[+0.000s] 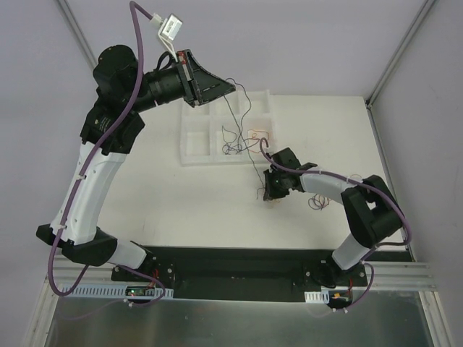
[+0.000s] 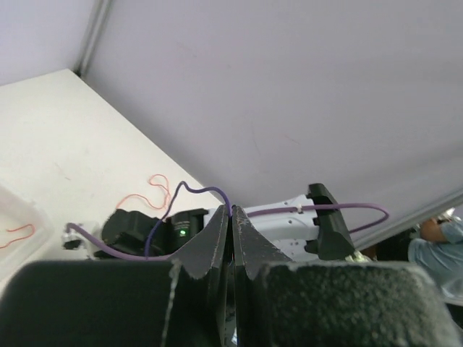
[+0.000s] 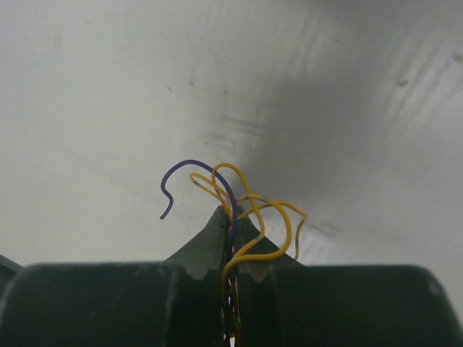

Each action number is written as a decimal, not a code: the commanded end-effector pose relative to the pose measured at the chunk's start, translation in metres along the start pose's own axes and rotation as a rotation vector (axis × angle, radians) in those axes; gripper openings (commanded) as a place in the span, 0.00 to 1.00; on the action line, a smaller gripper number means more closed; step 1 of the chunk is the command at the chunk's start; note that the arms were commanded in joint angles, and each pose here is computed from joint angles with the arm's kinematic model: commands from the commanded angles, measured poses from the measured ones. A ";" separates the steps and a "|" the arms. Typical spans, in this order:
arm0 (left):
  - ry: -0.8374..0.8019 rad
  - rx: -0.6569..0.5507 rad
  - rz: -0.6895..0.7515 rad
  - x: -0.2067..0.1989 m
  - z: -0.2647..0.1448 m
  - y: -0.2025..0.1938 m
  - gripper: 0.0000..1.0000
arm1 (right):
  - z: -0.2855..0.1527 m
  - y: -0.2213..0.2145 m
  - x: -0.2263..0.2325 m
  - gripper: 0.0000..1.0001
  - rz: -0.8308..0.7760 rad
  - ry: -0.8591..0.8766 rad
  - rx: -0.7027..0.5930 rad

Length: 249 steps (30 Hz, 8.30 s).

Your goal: Untangle the cables

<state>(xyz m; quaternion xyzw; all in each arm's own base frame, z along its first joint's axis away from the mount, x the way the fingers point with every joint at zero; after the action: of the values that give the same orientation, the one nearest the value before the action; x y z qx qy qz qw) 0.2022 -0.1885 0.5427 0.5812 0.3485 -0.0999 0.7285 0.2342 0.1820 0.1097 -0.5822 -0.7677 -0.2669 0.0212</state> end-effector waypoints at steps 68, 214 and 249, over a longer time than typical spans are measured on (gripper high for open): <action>0.077 -0.416 0.037 0.120 0.022 0.132 0.00 | -0.037 -0.021 -0.052 0.11 0.142 -0.062 0.088; 0.413 0.750 -0.159 0.209 0.021 -0.331 0.59 | -0.029 -0.039 -0.002 0.00 0.013 -0.252 0.071; 0.699 0.695 -0.232 0.232 0.056 -0.272 0.68 | -0.209 0.009 0.058 0.00 0.064 0.350 -0.355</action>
<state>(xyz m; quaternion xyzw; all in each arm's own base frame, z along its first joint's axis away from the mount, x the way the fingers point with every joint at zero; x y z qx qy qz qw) 0.2229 -0.2737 0.1924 0.7456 0.5126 -0.1791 0.3863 0.1767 0.1467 0.2742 -0.5570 -0.6985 -0.4441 0.0679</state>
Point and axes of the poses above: each gripper's point midway between its finger pads, its own z axis out along the fingers, its own x axis along the line the jaws close on, y = z × x, the point moved 10 cm from there along -z, back along the fingers, and after that the axes turned 1 degree about -z, right-handed, at the moved point
